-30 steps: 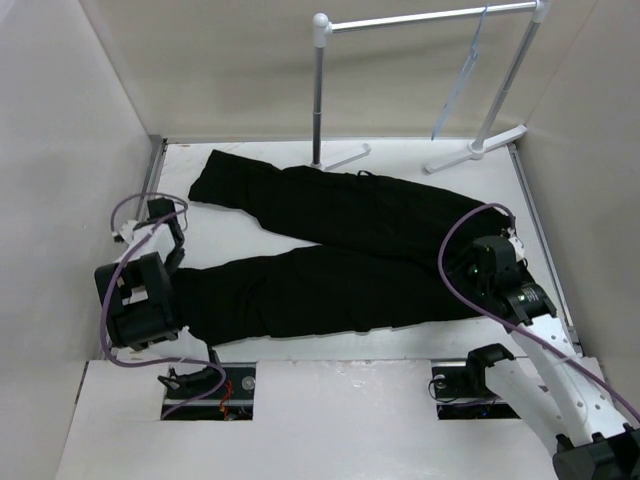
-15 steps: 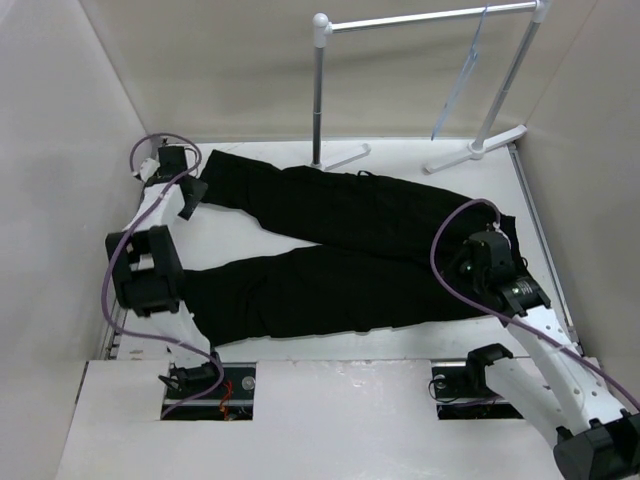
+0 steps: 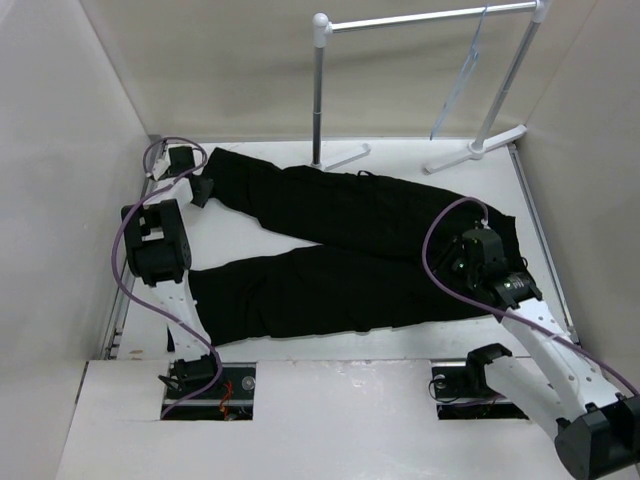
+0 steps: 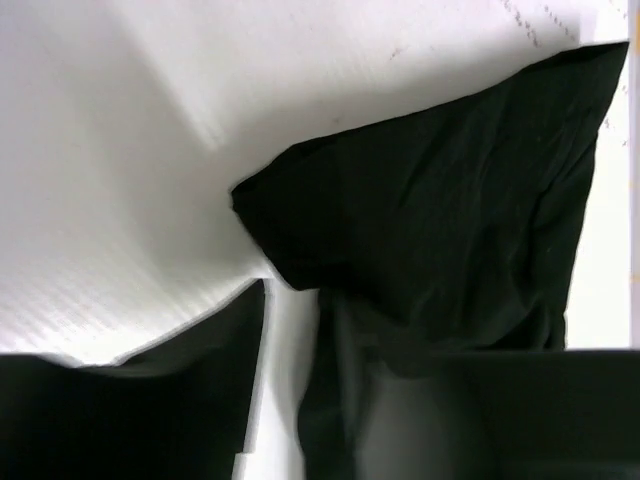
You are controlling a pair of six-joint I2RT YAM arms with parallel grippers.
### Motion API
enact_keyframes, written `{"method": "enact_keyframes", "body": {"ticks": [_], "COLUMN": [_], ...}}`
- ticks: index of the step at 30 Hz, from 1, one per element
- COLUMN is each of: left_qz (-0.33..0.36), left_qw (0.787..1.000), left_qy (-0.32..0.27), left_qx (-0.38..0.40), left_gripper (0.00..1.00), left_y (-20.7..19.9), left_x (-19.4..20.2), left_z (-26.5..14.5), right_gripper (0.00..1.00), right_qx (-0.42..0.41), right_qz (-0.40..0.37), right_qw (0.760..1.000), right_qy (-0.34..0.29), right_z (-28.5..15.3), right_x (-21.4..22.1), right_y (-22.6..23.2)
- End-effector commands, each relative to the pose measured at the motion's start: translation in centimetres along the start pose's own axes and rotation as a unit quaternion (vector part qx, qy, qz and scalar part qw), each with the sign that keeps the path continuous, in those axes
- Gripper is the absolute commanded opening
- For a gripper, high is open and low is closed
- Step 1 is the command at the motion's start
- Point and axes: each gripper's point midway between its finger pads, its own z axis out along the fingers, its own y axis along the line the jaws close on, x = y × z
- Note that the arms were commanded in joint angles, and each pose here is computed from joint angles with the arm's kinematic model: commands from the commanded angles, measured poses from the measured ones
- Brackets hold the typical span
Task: Place the trousers on the hanger
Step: Flatten out the trousers at the center of the board.
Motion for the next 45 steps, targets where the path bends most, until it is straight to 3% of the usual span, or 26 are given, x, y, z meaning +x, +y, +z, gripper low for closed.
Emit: {"method": "enact_keyframes", "body": {"ticks": [1,5,10,21,25,29,32,34,35,37,40,42,45], "left_qz": [-0.032,-0.039,-0.049,-0.070,-0.044,-0.033,-0.023,-0.021,-0.022,-0.026,-0.027,-0.026,-0.027], "left_qw": [0.999,0.998,0.995,0.981,0.981,0.984,0.985,0.986,0.986,0.985,0.984,0.984,0.984], "left_qy": [-0.013,-0.037,-0.057,-0.095,-0.109,-0.123,-0.122,-0.118,-0.114,-0.110,-0.108,-0.106,-0.106], "left_qx": [0.009,-0.021,-0.065,-0.153,-0.151,-0.126,-0.120,-0.120,-0.122,-0.129,-0.139,-0.139,-0.139], "left_gripper": [0.19,0.05,0.01,0.04,0.09,0.09,0.06,0.05,0.05,0.05,0.05,0.05,0.05], "left_y": [-0.2,2.0,5.9,15.5,16.0,14.3,13.3,13.0,13.2,13.6,14.2,14.1,14.1], "left_x": [-1.0,-2.3,-3.4,-4.1,-5.3,-6.6,-7.0,-7.1,-7.1,-7.0,-7.0,-6.8,-6.7], "left_z": [0.5,0.3,-1.1,-6.6,-7.2,-8.0,-8.0,-7.8,-7.6,-7.4,-7.1,-7.0,-6.7], "right_gripper": [0.43,0.43,0.45,0.67,0.76,0.77,0.61,0.34,0.27,0.24,0.38,0.59,0.64], "right_qx": [-0.017,-0.018,-0.016,-0.006,0.019,0.062,0.068,0.077,0.082,0.107,0.143,0.182,0.209], "right_qz": [-0.004,-0.005,-0.009,-0.009,-0.001,0.038,0.065,0.079,0.086,0.098,0.101,0.102,0.106], "right_qw": [1.000,1.000,1.000,0.999,0.999,0.994,0.988,0.982,0.979,0.970,0.959,0.952,0.953], "right_qy": [-0.009,-0.010,-0.010,-0.032,-0.044,-0.080,-0.122,-0.154,-0.166,-0.195,-0.224,-0.222,-0.193], "right_z": [0.6,0.9,1.2,1.1,1.8,3.4,4.1,4.6,4.9,5.5,6.2,7.3,9.6], "right_x": [-0.4,-0.7,-0.8,-2.7,-3.9,-7.5,-12.5,-16.4,-18.2,-22.0,-26.7,-28.8,-29.5], "right_y": [0.9,1.2,1.2,0.3,-0.6,-2.4,-2.3,-2.5,-2.7,-4.3,-6.5,-8.9,-11.5]}}
